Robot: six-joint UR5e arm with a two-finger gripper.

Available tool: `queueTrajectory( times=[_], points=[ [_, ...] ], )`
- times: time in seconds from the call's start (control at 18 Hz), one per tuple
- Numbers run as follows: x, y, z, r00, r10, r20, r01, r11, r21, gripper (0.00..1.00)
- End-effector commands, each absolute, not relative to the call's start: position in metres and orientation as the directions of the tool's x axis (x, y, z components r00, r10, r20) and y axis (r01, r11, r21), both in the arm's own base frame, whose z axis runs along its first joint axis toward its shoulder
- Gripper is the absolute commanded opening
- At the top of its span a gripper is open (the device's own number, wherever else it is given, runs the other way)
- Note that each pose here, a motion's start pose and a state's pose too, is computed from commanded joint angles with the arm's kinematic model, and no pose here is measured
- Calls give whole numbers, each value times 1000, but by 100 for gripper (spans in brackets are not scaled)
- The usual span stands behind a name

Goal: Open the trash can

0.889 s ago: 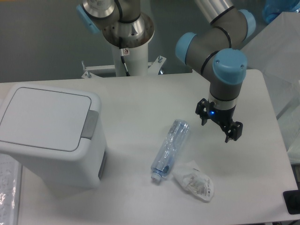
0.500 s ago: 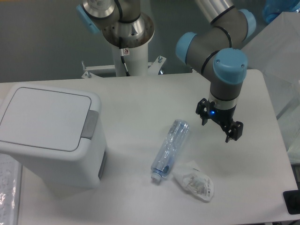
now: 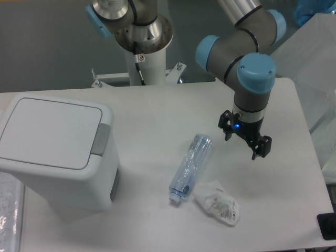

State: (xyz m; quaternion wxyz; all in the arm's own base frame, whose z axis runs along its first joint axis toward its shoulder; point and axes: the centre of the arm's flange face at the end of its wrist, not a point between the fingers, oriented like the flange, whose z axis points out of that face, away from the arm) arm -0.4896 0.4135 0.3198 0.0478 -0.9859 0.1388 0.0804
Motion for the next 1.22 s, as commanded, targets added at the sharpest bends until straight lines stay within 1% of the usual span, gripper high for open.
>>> queueTrajectory(
  times=[0.11,0.22,0.44,0.5,0.61,0.83,0.94,1.11,1.22],
  points=[
    [-484,425,327,976,-143,-163,-166,-977,-135,100],
    [-480,440,338,990,-31,-140,-61,-976,-211,100],
    [-471,460,356,996,41,-81,13,-944,-329,100],
    [-466,463,368,996,75,-58,48,-927,-373,100],
    [-459,467,382,992,126,-20,106,-901,-420,100],
    [-443,485,422,987,142,68,156,-823,-547,100],
    [-431,500,439,980,162,115,198,-790,-580,100],
    [-413,506,478,970,195,144,242,-745,-622,100],
    [-395,509,495,974,167,156,229,-725,-649,100]
  ],
)
